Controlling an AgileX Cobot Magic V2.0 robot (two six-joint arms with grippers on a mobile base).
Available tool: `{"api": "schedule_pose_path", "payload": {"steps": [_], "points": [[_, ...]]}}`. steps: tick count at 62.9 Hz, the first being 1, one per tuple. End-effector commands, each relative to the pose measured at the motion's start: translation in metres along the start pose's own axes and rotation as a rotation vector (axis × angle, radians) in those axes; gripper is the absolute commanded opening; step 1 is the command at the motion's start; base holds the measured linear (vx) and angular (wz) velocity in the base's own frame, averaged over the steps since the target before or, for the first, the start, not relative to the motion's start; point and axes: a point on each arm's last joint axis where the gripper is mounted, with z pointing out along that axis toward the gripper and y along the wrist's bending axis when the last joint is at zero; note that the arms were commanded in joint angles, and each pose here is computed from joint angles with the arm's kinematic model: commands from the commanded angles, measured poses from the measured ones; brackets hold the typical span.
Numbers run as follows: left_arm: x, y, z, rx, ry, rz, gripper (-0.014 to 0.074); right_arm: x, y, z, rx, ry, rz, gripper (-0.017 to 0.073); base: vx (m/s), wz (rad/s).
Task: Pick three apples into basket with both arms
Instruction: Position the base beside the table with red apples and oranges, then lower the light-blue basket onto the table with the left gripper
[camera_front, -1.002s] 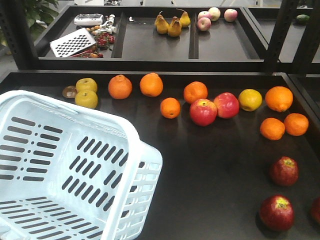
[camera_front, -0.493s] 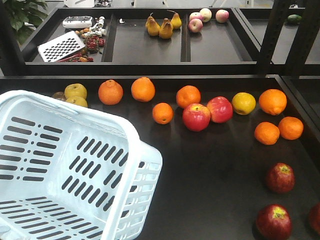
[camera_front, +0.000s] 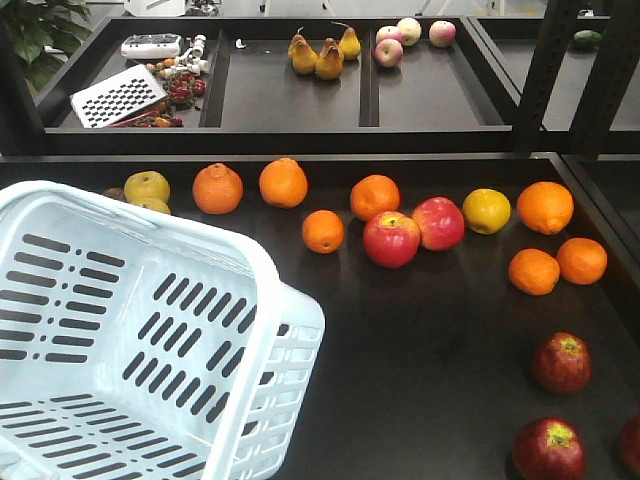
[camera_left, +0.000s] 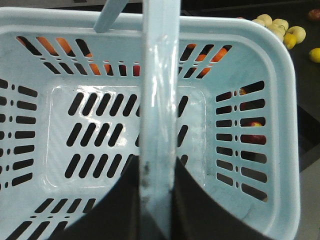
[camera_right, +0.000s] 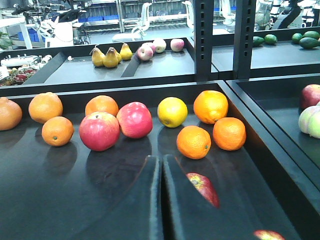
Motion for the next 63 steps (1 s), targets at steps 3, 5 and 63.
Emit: {"api": "schedule_pose_path", "payload": {"steps": [3, 5, 63], "points": [[-0.0154, -0.004, -0.0049, 0.031, -0.125, -0.004, -0.0006, -0.0032, 0.0009, 0.0001, -0.012, -0.069, -0.01, -0.0008, 0.0, 0.0], [-0.0154, -0.004, -0.0049, 0.031, -0.125, -0.004, -0.0006, -0.0032, 0.0009, 0.0001, -0.012, -0.069, -0.01, -0.0008, 0.0, 0.0], [-0.0165, -0.0043, -0.0051, 0.034, -0.137, -0.004, -0.0006, -0.0032, 0.0009, 0.0001, -0.012, -0.069, -0.01, -0.0008, 0.0, 0.0]]}}
